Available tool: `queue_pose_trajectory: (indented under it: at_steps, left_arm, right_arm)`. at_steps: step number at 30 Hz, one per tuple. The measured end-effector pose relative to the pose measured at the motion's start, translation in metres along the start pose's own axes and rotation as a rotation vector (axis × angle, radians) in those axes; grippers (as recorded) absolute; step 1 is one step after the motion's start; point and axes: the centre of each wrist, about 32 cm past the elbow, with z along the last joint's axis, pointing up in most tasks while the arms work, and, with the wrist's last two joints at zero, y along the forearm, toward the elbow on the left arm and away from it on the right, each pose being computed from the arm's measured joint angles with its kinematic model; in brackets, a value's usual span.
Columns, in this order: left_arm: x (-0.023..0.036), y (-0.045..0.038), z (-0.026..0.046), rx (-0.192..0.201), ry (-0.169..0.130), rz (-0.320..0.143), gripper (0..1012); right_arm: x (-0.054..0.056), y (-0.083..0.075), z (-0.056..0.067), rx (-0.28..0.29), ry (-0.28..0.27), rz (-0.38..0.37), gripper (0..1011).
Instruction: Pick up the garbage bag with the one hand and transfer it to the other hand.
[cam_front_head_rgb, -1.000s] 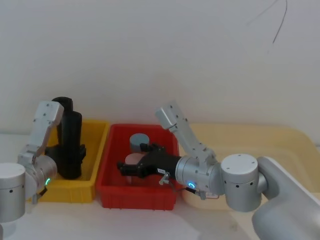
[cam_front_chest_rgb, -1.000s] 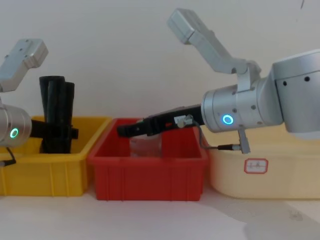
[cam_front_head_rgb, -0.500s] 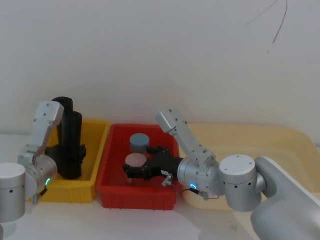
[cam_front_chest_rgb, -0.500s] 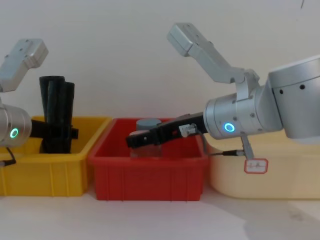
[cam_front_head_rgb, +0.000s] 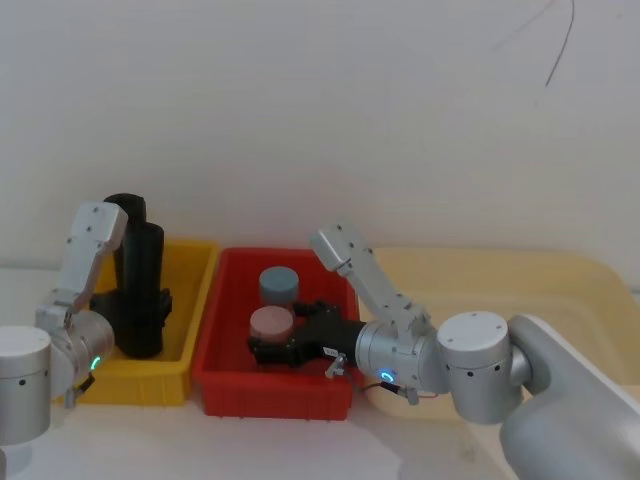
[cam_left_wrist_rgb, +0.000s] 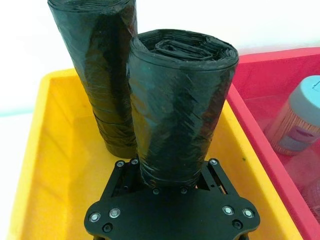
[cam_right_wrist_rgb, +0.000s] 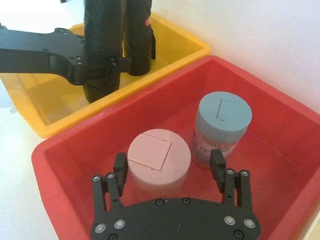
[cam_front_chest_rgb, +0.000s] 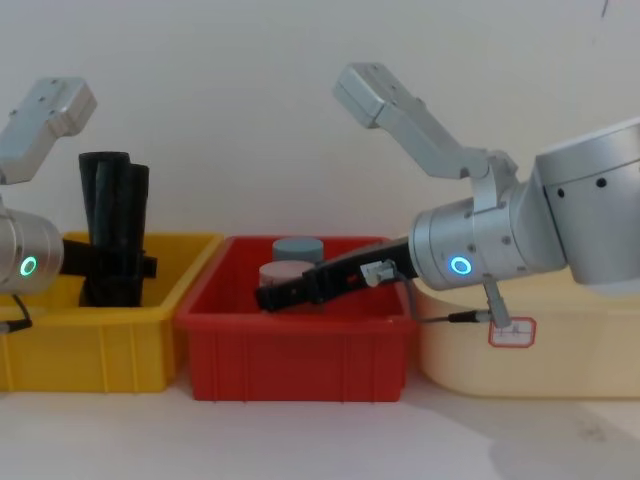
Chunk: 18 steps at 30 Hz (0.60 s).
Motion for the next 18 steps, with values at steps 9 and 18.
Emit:
queue_pose_trajectory:
  at_steps: [9, 18]
  left_arm:
    - [0.0000, 0.0000, 0.0000, 0.000, 0.000, 0.000, 421]
    - [0.0000, 0.0000, 0.0000, 0.000, 0.000, 0.000, 421]
  right_arm:
    - [0.0025, 0.0019, -0.0017, -0.002, 0.025, 0.003, 1001]
    - [0.0040, 0.0032, -0.0029, -0.001, 0.044, 0.006, 955]
